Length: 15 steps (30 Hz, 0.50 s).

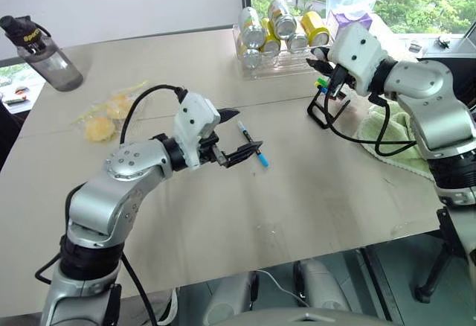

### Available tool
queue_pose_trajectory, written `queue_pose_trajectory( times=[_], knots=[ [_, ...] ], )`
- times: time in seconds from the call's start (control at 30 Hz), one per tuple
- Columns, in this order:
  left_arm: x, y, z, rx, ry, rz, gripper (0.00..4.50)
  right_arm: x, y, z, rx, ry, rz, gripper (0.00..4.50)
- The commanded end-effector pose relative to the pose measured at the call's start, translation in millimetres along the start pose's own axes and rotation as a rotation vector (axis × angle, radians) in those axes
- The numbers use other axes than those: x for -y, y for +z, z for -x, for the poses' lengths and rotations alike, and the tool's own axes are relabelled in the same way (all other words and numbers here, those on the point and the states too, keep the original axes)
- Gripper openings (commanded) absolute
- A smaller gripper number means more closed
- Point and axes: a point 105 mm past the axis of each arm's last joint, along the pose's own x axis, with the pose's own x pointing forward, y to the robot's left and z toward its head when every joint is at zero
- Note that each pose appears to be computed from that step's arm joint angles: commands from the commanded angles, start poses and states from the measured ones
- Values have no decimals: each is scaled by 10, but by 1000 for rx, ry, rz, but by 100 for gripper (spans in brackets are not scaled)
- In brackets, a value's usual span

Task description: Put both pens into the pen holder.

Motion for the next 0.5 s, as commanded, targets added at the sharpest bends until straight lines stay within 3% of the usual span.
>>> queue_pose_trajectory(
  times=[0.03, 0.43, 0.5],
  knots=[
    [13, 85, 37, 16, -6, -40, 441, 69, 109, 10, 33, -10, 43, 5],
    [39, 77, 40, 15, -7, -36, 441, -18, -225, -4, -75, 17, 66, 5],
    [30, 75, 41, 13, -1, -39, 450, -7, -253, -10, -84, 12, 86, 107]
  ],
)
